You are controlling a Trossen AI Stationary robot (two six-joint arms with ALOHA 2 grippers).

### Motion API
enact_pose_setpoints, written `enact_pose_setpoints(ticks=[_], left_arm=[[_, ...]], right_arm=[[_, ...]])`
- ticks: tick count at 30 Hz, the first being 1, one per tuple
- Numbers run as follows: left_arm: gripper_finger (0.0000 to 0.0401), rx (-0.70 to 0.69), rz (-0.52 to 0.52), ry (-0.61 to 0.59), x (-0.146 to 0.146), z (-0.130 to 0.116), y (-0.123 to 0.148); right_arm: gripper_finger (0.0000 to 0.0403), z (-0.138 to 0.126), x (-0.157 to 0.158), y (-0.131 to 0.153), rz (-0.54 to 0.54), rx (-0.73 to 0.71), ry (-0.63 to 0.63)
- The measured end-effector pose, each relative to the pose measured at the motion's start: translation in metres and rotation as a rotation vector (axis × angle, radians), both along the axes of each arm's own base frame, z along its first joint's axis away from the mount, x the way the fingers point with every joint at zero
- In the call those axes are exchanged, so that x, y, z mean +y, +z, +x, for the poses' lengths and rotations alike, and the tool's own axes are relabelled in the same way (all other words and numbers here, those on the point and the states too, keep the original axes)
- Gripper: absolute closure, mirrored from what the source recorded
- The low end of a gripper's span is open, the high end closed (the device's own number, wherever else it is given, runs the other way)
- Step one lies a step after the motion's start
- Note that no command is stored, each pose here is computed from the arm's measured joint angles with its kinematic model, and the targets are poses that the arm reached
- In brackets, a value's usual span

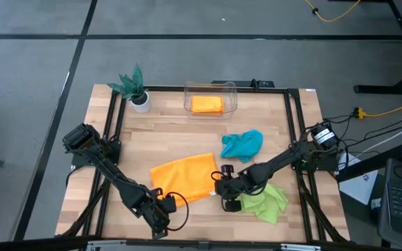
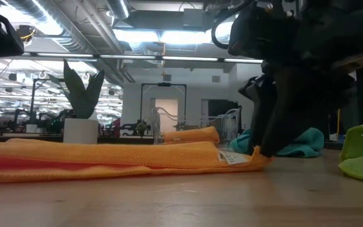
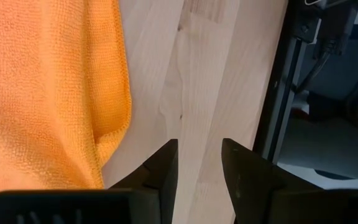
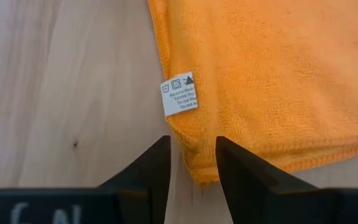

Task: Fold microfiber towels
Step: Fold the orange microfiber towel

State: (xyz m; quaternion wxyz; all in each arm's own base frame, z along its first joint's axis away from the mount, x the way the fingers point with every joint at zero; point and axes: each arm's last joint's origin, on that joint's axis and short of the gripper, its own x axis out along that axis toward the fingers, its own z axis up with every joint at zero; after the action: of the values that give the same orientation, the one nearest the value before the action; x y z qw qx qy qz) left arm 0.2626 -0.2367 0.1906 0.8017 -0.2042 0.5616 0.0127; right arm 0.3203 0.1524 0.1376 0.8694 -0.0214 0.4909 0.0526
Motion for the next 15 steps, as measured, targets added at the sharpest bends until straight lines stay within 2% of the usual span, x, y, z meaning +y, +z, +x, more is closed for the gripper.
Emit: enact_pose_setpoints(ticks=[6,13,15], left_arm=[[0.0286,0.000,0.000,0.000,0.0000,0.0000,0.0000],[0.0286,0.000,0.000,-0.001,0.0001,0.0001,0.0001],[0.0286,0.000,0.000,-0.001,0.0000,0.0001,0.0001]], right_arm=[[0.0306,-0.0023,0.0044,-0.0001,-0.016,0.000,0.038],[0.0388,-0.0024,0.0046,0.0004,-0.046,-0.008,0.045],[0.0395,-0.0010,0.0048,0.0027,-0.057,-0.012,0.040]])
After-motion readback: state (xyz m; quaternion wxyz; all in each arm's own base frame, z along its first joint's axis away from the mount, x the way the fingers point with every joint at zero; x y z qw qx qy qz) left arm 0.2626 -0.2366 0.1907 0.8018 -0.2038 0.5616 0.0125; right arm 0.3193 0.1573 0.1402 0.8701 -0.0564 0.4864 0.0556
